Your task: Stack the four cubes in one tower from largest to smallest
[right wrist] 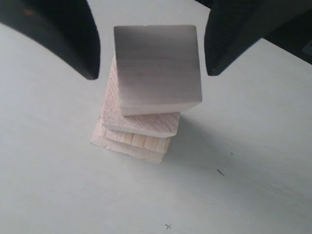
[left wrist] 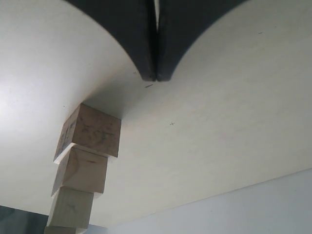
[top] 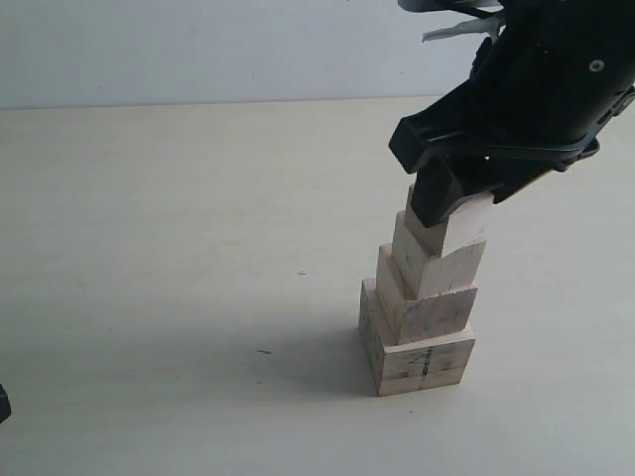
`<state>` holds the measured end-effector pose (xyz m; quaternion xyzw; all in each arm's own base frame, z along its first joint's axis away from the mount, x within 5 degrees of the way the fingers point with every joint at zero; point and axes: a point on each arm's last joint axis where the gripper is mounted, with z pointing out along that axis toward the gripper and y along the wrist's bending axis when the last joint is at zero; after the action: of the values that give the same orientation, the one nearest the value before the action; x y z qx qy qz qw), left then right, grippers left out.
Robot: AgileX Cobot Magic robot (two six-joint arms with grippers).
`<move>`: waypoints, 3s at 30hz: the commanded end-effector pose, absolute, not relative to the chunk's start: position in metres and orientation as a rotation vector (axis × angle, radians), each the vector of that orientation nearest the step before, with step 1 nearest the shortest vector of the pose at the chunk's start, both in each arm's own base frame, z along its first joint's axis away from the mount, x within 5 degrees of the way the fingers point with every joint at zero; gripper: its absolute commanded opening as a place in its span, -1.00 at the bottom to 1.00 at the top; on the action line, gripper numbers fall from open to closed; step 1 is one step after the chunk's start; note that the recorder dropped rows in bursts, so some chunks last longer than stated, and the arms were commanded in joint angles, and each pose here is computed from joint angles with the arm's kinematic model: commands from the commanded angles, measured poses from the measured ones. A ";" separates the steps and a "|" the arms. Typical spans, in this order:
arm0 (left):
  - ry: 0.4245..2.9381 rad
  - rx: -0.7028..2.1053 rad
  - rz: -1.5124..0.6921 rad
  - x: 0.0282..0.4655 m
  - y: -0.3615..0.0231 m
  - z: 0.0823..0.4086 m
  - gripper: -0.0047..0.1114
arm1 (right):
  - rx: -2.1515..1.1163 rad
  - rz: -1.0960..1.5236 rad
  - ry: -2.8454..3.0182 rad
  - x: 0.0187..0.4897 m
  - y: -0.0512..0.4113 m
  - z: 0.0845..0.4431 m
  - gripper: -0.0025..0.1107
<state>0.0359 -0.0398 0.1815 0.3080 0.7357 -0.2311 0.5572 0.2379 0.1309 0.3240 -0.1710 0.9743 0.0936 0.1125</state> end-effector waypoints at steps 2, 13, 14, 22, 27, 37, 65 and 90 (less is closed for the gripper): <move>1.727 0.724 -0.543 0.036 -0.040 0.181 -0.92 | -0.491 0.316 2.852 0.239 0.134 0.327 0.11; 1.727 0.724 -0.543 0.036 -0.040 0.181 -0.92 | -0.481 0.304 2.672 0.221 0.120 0.359 0.11; 1.727 0.724 -0.543 0.036 -0.040 0.181 -0.92 | -0.474 0.311 2.630 0.217 0.118 0.366 0.11; 1.727 0.724 -0.543 0.036 -0.040 0.181 -0.92 | -0.464 0.287 2.516 0.169 0.090 0.371 0.11; 1.727 0.724 -0.543 0.036 -0.040 0.181 -0.92 | -0.470 0.274 2.560 0.153 0.081 0.349 0.06; 1.727 0.724 -0.543 0.036 -0.040 0.181 -0.92 | -0.468 0.471 2.500 0.135 0.086 0.334 -0.91; 1.727 0.724 -0.543 0.036 -0.040 0.181 -0.92 | -0.514 0.525 2.521 0.167 0.107 0.304 -0.96; 1.727 0.724 -0.543 0.036 -0.040 0.181 -0.92 | -0.499 0.513 2.478 0.179 0.111 0.299 -0.96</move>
<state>0.0359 -0.0398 0.1815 0.3080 0.7357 -0.2311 0.5572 0.1779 0.1110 0.3001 -0.1847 0.9256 0.1912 0.2694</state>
